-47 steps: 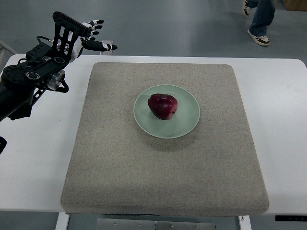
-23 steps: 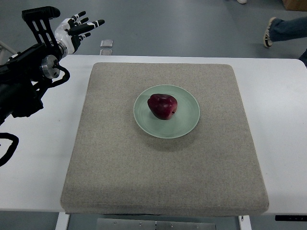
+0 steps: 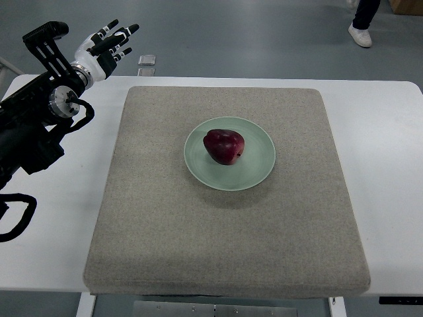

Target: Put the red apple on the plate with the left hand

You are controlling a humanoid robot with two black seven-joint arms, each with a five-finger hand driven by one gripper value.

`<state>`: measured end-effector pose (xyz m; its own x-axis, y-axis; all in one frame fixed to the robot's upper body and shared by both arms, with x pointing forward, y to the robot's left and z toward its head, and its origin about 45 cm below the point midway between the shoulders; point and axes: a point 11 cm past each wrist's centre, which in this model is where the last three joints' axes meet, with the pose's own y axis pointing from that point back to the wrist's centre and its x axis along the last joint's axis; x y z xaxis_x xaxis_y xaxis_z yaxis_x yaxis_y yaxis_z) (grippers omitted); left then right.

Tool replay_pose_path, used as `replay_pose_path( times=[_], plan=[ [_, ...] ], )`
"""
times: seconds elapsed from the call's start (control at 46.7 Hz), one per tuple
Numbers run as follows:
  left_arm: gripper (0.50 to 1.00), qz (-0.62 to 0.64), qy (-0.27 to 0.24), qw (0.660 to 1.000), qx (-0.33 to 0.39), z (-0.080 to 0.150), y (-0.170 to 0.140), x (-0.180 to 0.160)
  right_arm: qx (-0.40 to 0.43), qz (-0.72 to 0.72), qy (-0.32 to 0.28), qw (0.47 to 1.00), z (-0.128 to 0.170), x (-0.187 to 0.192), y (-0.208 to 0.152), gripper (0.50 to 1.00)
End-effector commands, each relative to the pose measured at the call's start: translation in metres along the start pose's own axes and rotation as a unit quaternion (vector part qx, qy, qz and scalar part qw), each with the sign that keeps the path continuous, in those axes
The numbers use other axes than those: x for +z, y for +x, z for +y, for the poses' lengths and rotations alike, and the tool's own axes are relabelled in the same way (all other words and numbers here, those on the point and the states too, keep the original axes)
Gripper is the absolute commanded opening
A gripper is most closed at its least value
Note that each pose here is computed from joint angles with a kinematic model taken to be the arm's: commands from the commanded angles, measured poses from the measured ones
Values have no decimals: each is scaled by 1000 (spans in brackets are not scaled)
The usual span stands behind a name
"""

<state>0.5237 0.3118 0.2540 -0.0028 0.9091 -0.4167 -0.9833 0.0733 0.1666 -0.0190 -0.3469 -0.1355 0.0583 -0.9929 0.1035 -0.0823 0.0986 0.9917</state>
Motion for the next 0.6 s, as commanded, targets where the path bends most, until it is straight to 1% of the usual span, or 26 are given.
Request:
replay_pose_path(
  times=[0.0,0.086,0.578],
  plan=[
    [984,1,-8,1000,-8,1,3,2,0,0,0,1000,0,0,0,964],
    [988,0,-16,1000,-11,1,2,5,0,0,0,1000,0,0,0,964],
    [990,-1,-18,1000,-13,0,1,8,0,0,0,1000,0,0,0,964]
  ],
)
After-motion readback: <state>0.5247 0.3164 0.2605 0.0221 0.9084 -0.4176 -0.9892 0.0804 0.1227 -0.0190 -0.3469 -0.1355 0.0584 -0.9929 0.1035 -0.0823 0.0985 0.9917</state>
